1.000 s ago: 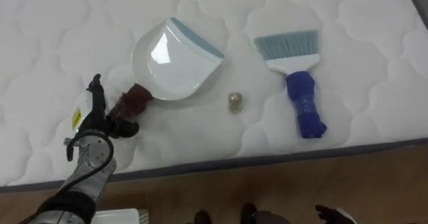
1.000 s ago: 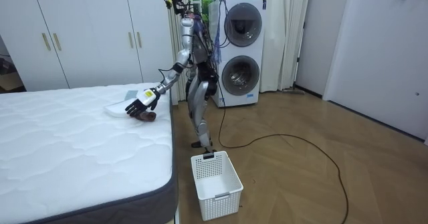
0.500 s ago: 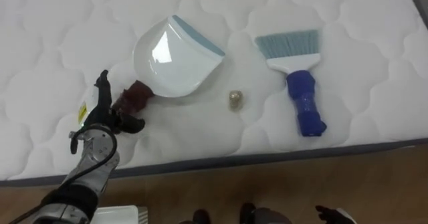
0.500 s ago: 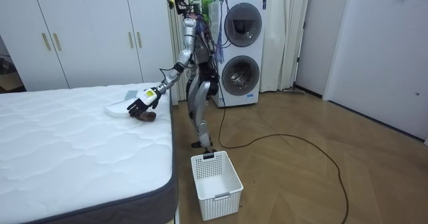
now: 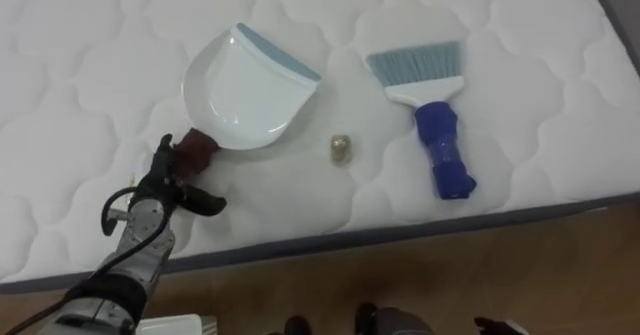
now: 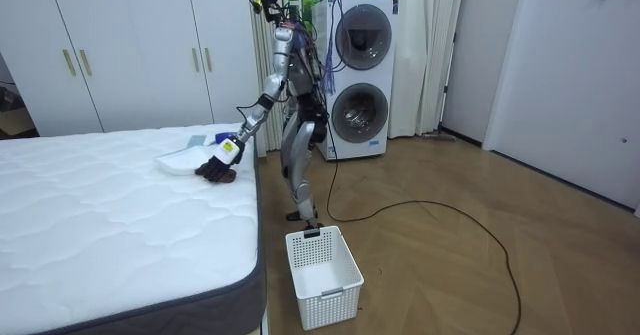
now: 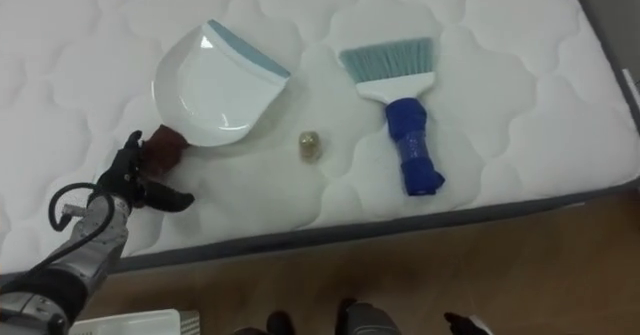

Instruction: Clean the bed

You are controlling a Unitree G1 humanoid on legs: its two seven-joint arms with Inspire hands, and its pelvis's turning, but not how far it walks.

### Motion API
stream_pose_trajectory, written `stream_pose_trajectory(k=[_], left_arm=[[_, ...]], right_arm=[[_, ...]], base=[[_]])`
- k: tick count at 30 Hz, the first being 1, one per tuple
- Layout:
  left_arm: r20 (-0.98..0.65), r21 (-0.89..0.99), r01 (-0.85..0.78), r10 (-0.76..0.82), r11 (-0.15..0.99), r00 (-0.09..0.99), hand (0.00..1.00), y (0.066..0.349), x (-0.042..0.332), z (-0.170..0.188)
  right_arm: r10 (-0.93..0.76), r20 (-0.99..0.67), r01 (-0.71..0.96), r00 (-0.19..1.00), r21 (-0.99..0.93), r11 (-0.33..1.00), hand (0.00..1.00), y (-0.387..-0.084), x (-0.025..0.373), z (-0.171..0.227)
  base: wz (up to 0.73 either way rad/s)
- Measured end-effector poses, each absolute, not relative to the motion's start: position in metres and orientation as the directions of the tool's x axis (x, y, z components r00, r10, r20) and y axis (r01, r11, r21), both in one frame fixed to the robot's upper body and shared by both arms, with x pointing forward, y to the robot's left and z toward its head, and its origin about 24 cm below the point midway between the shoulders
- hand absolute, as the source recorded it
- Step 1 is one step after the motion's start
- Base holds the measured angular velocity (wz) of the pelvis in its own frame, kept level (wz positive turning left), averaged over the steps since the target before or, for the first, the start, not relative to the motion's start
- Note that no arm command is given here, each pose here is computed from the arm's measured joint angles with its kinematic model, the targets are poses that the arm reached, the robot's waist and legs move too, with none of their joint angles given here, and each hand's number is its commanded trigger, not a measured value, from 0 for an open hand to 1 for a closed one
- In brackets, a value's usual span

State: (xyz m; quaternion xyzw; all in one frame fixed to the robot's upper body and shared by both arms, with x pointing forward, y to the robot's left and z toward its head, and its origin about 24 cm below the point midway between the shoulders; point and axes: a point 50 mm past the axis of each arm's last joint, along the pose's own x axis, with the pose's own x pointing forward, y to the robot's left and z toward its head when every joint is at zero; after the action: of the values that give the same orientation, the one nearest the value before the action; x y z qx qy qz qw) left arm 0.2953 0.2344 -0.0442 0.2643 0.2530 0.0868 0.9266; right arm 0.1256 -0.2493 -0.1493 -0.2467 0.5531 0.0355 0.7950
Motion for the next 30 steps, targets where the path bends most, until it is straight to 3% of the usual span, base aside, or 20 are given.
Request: stream_pose_trajectory(k=[15, 16, 18, 19, 30], left_arm=[[-0.463, 0.542, -0.001, 0.3, 0.84, 0.834, 0.0, 0.235, 0.305, -0.039], [-0.464, 0.549, 0.001, 0.303, 0.836, 0.833, 0.33, 0.237, 0.304, -0.039], [-0.461, 0.579, 0.021, 0.306, 0.815, 0.833, 0.71, 0.237, 0.305, -0.038], [-0.46, 0.585, 0.025, 0.307, 0.81, 0.833, 1.0, 0.238, 0.305, -0.038], [-0.408, 0.754, 0.061, 0.393, 0.654, 0.824, 1.0, 0.258, 0.305, -0.03]], right_arm=[[-0.223, -0.912, -0.366, 0.344, -0.349, 0.863, 0.0, -0.249, 0.118, -0.152], [-0.221, -0.911, -0.367, 0.347, -0.349, 0.862, 0.0, -0.248, 0.118, -0.152], [-0.219, -0.912, -0.371, 0.346, -0.348, 0.861, 0.0, -0.248, 0.118, -0.152], [-0.221, -0.912, -0.371, 0.345, -0.348, 0.861, 0.0, -0.248, 0.117, -0.152], [-0.223, -0.919, -0.365, 0.325, -0.34, 0.867, 0.0, -0.246, 0.114, -0.153]], base=[[-0.01], [-0.1], [-0.09], [-0.07], [-0.01]])
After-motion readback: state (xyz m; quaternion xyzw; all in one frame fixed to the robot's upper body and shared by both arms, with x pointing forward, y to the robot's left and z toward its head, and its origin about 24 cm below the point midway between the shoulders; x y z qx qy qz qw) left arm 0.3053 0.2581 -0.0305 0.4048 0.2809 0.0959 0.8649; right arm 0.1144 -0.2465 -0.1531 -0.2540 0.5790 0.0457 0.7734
